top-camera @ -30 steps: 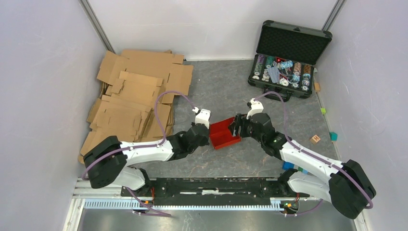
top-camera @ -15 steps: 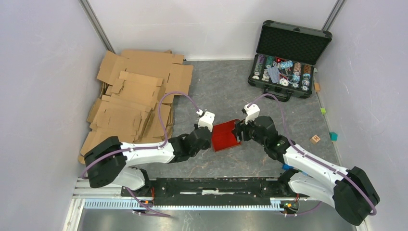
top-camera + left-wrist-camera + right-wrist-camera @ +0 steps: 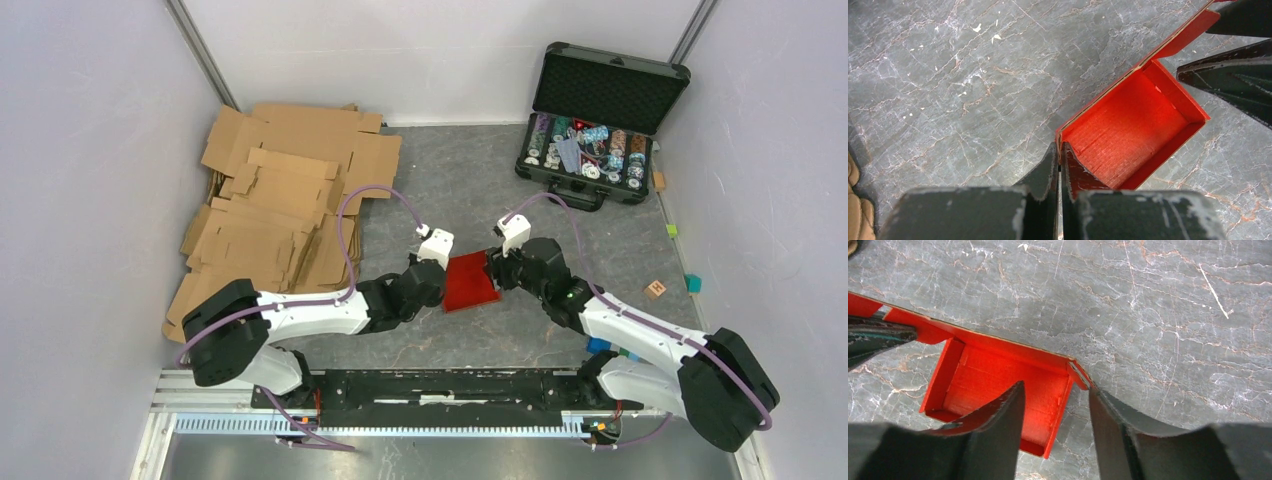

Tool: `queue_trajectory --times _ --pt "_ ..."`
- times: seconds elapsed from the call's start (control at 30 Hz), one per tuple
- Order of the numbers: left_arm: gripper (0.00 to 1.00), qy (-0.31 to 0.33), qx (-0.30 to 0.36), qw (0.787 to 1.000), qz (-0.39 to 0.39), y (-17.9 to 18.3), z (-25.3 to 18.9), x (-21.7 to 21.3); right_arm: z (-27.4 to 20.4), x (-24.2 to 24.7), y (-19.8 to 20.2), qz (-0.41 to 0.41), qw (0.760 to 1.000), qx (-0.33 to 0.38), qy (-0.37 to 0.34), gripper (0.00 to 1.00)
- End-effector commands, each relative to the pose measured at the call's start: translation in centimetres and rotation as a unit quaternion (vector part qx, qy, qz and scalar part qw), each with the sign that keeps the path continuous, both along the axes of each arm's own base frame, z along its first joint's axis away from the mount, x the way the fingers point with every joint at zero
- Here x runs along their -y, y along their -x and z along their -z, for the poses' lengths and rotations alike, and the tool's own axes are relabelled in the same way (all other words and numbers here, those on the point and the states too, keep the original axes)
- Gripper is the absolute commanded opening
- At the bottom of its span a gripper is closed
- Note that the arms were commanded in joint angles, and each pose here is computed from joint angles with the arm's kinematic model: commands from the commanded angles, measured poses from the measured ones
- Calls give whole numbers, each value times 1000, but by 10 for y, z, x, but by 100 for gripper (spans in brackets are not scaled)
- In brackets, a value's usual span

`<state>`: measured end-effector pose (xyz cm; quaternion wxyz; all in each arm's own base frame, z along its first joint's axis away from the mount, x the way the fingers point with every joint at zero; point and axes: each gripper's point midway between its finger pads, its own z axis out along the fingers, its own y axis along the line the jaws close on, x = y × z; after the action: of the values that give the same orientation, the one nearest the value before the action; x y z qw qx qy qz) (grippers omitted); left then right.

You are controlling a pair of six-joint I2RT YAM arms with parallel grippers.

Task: Fold the paper box

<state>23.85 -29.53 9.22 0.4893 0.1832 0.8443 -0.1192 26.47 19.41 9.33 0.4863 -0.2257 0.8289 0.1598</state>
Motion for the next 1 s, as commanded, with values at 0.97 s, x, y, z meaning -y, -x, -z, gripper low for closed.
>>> queue_trajectory --times 0.97 --pt "2 -28 13 999 -10 -14 -15 12 -17 -1 -18 27 999 34 -14 38"
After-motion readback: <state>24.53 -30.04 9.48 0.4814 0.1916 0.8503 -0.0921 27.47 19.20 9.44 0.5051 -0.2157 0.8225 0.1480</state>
